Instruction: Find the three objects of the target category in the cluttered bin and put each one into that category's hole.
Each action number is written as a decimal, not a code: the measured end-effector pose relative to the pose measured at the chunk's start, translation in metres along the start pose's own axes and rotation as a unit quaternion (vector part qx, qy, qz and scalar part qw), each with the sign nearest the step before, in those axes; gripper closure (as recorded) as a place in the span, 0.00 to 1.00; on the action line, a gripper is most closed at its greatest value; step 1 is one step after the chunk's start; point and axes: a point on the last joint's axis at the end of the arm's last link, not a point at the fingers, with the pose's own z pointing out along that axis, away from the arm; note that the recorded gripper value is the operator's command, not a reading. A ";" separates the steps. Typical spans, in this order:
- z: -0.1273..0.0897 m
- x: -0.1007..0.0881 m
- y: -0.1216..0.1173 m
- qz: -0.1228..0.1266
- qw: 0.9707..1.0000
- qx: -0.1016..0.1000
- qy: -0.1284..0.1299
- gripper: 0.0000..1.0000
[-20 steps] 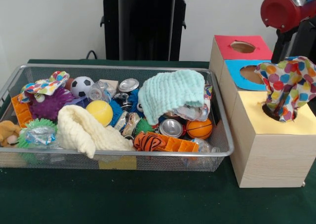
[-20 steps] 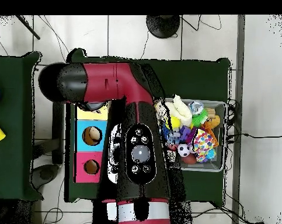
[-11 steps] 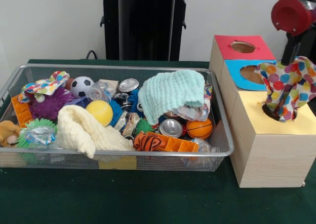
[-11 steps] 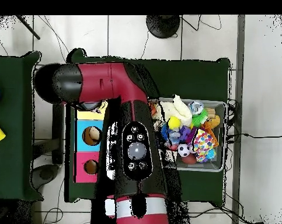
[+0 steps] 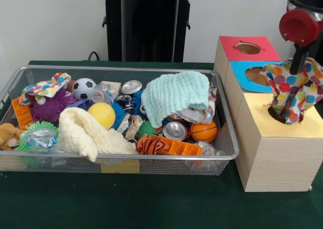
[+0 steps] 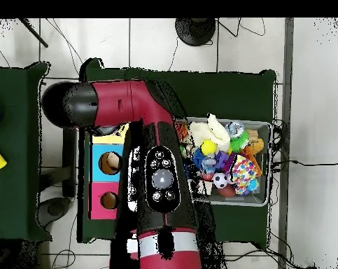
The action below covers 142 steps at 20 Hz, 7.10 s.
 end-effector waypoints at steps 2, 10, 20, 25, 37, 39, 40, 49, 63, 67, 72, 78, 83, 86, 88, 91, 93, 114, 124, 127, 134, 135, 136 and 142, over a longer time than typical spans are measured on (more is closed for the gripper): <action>0.008 0.003 0.001 0.000 1.000 0.000 0.000 1.00; 0.037 0.014 0.008 -0.002 1.000 -0.001 0.004 1.00; 0.059 0.029 0.018 -0.002 1.000 -0.012 0.016 1.00; 0.064 0.033 0.022 -0.002 1.000 -0.019 0.020 1.00; 0.049 0.035 0.037 -0.010 0.999 -0.031 0.013 1.00; 0.040 0.031 0.038 -0.013 1.000 -0.028 0.006 1.00; 0.038 0.030 0.039 -0.013 1.000 -0.027 0.004 1.00; 0.009 0.012 0.024 -0.015 1.000 -0.018 -0.004 1.00; 0.022 0.007 0.017 -0.014 1.000 -0.018 -0.003 1.00; 0.030 0.008 0.018 -0.015 1.000 -0.022 0.002 1.00; 0.036 0.010 0.018 -0.015 1.000 -0.024 0.005 1.00; 0.051 0.008 0.018 -0.017 1.000 -0.019 -0.001 1.00; 0.075 0.006 0.017 -0.022 1.000 -0.003 -0.015 1.00; 0.092 0.006 0.016 -0.027 0.999 0.010 -0.024 1.00; 0.100 0.006 0.017 -0.030 0.999 0.014 -0.027 1.00; 0.118 0.005 0.021 -0.037 0.999 0.021 -0.032 1.00; 0.130 0.005 0.025 -0.043 0.998 0.025 -0.033 1.00; 0.112 0.015 0.036 -0.052 0.997 0.040 -0.039 1.00; 0.053 0.011 0.044 -0.047 0.997 0.037 -0.040 1.00; 0.044 0.008 0.046 -0.048 0.997 0.039 -0.043 1.00; 0.036 0.007 0.048 -0.045 0.997 0.040 -0.047 1.00; 0.036 0.007 0.049 -0.044 0.997 0.039 -0.047 1.00; 0.036 0.007 0.049 -0.043 0.997 0.037 -0.047 1.00; 0.035 0.011 0.052 -0.035 0.998 0.029 -0.037 1.00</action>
